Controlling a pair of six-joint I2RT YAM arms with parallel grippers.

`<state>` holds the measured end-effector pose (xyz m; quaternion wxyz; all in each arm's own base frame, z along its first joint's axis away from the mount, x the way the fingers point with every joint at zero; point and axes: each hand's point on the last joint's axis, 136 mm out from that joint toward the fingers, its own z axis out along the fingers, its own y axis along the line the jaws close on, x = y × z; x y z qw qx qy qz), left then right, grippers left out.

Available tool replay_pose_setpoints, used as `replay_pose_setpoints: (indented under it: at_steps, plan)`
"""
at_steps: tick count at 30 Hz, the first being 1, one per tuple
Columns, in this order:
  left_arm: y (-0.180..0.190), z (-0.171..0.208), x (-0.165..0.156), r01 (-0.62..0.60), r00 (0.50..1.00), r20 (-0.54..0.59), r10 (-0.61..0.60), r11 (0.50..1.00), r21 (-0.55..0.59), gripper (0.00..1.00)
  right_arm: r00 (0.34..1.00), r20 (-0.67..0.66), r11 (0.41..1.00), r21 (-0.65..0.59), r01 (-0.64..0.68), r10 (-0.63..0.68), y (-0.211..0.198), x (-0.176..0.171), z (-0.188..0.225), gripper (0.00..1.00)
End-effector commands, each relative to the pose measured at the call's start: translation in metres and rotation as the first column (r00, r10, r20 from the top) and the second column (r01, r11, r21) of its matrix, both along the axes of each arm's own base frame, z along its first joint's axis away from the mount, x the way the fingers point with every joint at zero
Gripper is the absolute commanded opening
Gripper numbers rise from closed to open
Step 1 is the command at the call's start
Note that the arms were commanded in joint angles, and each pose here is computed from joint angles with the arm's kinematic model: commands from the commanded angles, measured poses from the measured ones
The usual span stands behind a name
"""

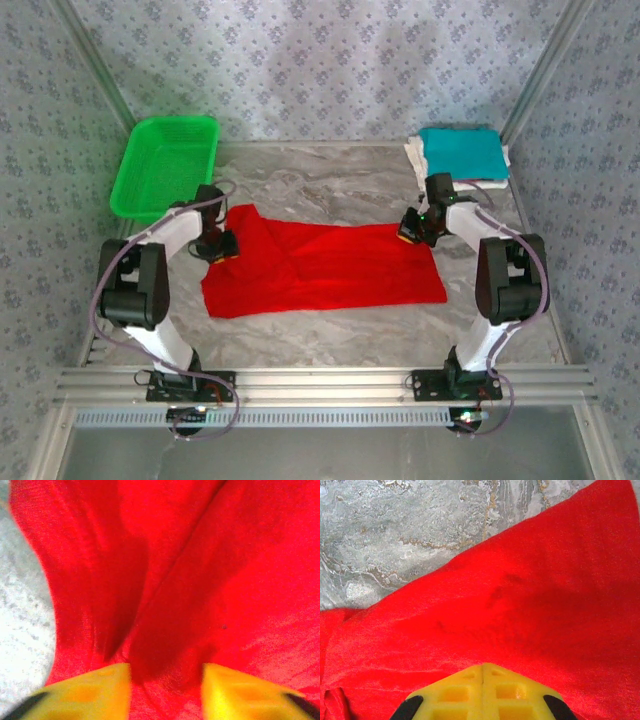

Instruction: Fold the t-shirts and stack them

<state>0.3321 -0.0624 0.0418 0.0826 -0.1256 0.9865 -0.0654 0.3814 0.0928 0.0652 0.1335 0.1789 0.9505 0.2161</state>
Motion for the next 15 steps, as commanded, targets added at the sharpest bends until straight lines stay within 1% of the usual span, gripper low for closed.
replay_pose_setpoints:
  at_steps: [1,2,5,9,15]
  plan:
    - [0.001,0.009,0.005,0.005,0.999,0.038,-0.006,1.0,0.014,0.03,0.999,-0.047,1.0,-0.001,0.022,-0.022,-0.007,-0.007,-0.017,0.0]
    - [0.002,0.013,0.004,0.004,0.999,0.047,-0.004,1.0,0.019,0.0,0.998,-0.054,1.0,-0.002,0.029,-0.029,-0.009,-0.008,-0.021,0.0]
    - [0.008,0.028,-0.004,-0.013,0.998,0.064,0.011,0.999,0.041,0.0,0.994,-0.088,0.998,-0.002,0.063,-0.063,-0.016,-0.012,-0.035,0.0]
    - [0.006,0.052,-0.016,-0.032,0.995,0.09,0.03,0.999,0.024,0.0,0.988,-0.11,0.994,-0.005,0.106,-0.106,-0.026,-0.012,-0.049,0.0]
    - [-0.004,0.07,-0.04,-0.016,0.998,0.062,0.015,1.0,0.024,0.0,0.985,-0.124,0.992,-0.006,0.124,-0.124,-0.033,-0.01,-0.059,0.0]
